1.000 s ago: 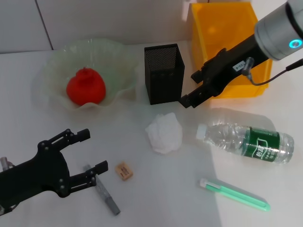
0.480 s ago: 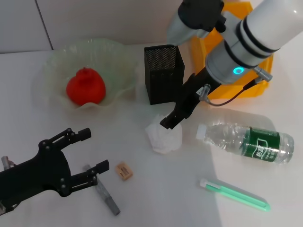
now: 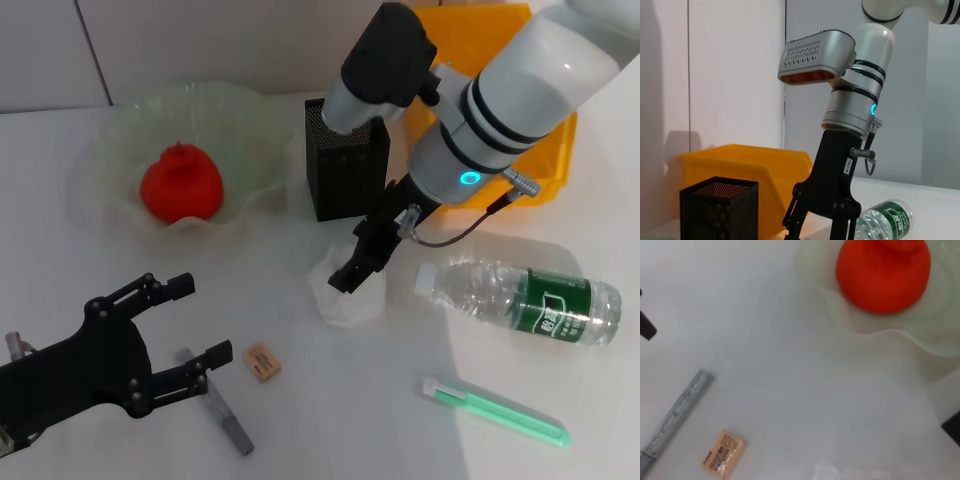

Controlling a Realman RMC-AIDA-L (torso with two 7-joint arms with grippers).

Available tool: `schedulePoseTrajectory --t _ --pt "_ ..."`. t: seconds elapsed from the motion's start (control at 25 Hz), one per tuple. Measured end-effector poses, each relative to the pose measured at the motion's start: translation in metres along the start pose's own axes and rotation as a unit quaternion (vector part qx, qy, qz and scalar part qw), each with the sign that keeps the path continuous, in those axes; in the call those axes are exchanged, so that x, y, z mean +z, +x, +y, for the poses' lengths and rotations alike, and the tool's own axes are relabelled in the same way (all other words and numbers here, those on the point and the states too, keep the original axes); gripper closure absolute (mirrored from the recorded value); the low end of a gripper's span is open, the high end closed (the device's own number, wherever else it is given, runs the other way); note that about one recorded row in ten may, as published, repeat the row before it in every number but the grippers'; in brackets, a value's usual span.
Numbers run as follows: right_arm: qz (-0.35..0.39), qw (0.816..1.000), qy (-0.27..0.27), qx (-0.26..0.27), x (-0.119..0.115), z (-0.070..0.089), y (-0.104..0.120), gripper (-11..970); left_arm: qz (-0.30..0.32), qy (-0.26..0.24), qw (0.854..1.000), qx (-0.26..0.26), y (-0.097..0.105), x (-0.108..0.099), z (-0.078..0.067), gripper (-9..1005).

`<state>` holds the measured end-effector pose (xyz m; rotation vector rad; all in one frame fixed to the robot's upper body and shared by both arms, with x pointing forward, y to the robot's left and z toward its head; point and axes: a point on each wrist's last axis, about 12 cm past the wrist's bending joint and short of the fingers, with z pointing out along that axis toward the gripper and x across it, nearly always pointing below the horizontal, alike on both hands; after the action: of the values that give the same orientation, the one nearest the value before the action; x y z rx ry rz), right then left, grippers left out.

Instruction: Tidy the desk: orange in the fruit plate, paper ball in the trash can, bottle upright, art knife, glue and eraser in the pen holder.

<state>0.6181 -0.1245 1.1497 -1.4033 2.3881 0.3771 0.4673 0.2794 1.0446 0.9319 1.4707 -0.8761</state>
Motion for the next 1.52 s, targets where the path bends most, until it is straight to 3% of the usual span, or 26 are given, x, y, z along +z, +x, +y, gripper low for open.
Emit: schedulePoseTrajectory --t 0.4,0.76,1.04,1.32,1.52 --pt "0.015 1.000 -0.010 -0.002 0.020 0.007 0.004 262 0.001 0.001 1.000 0.000 0.001 0.000 0.000 158" --pt "0.030 0.999 -0.026 0.003 0.017 0.011 0.006 267 0.001 -0.003 1.000 -0.003 0.002 -0.002 -0.002 161" --pt "0.032 0.999 -0.028 0.005 0.015 0.011 0.008 513 0.002 -0.003 1.000 -0.004 0.003 -0.002 -0.002 164" --pt "0.012 1.000 -0.020 0.017 -0.011 0.006 0.009 583 0.001 -0.004 1.000 -0.004 0.003 -0.002 -0.002 166" --pt "-0.032 0.998 0.034 0.033 -0.056 -0.007 0.011 578 0.001 -0.004 1.000 -0.004 0.002 -0.002 -0.002 168"
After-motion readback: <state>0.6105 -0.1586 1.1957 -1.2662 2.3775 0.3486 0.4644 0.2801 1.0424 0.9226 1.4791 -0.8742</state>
